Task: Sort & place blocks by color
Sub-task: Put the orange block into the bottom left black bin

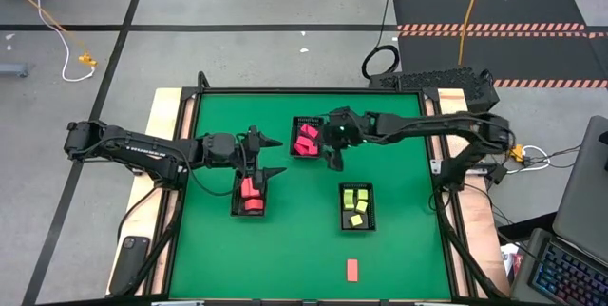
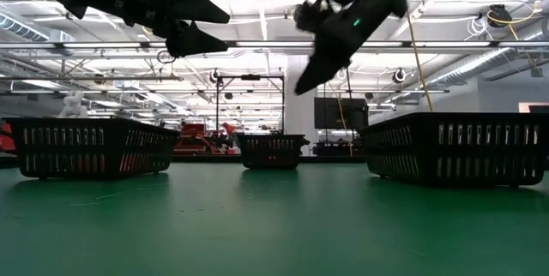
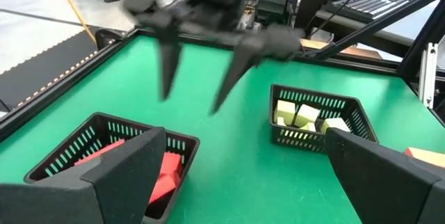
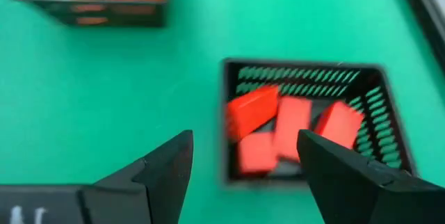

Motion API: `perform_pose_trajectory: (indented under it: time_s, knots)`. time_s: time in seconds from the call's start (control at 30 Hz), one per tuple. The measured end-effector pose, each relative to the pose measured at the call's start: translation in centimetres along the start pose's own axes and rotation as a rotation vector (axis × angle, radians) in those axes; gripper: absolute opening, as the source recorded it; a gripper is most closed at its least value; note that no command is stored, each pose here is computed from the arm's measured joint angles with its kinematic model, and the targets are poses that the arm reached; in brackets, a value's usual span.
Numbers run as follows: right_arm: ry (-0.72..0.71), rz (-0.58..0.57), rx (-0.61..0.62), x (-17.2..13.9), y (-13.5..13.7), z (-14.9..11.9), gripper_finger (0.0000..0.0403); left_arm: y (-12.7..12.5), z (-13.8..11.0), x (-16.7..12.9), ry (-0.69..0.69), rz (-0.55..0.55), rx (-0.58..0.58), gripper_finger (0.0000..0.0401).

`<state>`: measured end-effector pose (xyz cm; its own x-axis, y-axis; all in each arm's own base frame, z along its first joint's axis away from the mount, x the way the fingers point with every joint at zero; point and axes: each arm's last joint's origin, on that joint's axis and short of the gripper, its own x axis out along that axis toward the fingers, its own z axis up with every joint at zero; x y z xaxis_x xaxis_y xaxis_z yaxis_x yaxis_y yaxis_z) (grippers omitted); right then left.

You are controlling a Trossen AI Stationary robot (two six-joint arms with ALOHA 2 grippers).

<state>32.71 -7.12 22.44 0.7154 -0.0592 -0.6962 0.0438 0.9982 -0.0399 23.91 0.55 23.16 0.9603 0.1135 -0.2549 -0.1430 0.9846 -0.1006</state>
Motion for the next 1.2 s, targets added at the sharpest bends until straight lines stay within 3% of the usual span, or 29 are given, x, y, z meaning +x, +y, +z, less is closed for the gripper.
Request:
perform_pose_trajectory:
  time_s: [0.23,0.47,0.57,0.67,0.77,1.03,1.2]
  knots:
    - [0.134,0.125,0.027,-5.2,5.9,-0.4,0.0253,0.3,0.0,0.0,0.004,0.013,-0.009,0.0394]
    - [0.189,0.176,-0.092,-7.6,14.0,-1.7,0.024,1.0,-0.3,0.1,0.04,0.05,-0.035,0.0394]
    - [0.186,0.156,-0.061,-8.3,16.4,-2.3,0.0235,1.2,-0.3,0.1,0.037,0.055,-0.073,0.0394]
    - [0.187,0.087,0.049,-8.8,17.5,-2.8,0.023,1.2,-0.3,0.1,0.036,0.056,-0.093,0.0394]
    - [0.231,0.091,0.112,-9.3,18.6,-3.6,0.0226,1.1,-0.3,0.1,0.039,0.054,-0.091,0.0394]
    - [0.271,0.136,0.156,-10.6,21.1,-5.0,0.0224,1.1,-0.3,0.1,0.034,0.05,-0.085,0.0394]
    - [0.232,0.198,0.117,-10.5,22.8,-5.1,0.0224,1.1,-0.3,0.1,0.033,0.05,-0.078,0.0394]
